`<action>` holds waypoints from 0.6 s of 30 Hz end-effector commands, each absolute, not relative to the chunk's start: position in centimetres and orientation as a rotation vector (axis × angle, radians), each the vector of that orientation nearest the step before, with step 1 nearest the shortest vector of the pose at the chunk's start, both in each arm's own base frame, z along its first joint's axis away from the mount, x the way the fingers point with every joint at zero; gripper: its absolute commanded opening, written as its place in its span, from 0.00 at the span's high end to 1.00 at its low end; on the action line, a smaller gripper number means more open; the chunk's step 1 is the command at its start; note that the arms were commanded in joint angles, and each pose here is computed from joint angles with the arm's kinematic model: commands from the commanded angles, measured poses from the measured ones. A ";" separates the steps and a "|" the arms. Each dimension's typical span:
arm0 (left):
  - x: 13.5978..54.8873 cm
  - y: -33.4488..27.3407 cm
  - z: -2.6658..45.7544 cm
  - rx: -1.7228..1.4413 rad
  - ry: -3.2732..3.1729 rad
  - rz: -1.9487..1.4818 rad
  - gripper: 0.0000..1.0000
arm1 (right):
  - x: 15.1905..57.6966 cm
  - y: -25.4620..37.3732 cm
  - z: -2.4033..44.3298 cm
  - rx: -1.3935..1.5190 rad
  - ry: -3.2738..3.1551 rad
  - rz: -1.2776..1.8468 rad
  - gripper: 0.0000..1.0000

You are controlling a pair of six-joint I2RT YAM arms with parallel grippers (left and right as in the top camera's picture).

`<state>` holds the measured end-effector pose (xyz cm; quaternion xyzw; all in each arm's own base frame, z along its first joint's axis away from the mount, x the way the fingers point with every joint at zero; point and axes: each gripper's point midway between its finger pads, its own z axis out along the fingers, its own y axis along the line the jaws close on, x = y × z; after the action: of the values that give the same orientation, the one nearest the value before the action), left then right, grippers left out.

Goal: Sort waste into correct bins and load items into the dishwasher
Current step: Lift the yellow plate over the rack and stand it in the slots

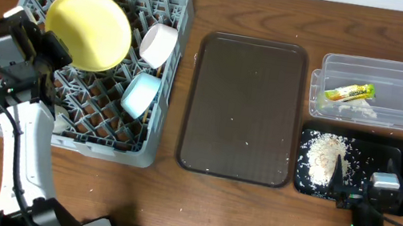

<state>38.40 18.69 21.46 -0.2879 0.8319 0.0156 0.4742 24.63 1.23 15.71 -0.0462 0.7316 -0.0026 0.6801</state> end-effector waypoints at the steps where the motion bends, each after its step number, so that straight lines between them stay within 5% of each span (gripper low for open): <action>1: 37.8 20.9 20.6 -0.656 2.077 0.242 0.92 | 24.6 1.1 15.6 -0.089 1.647 0.000 0.01; 18: 40.6 18.6 19.3 -0.366 2.161 0.443 0.92 | 24.6 1.1 15.6 -0.089 1.647 0.000 0.01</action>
<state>40.25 19.38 18.89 -0.1803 0.8672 0.1346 0.4442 24.63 1.23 15.71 -0.0462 0.7316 -0.0026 0.6801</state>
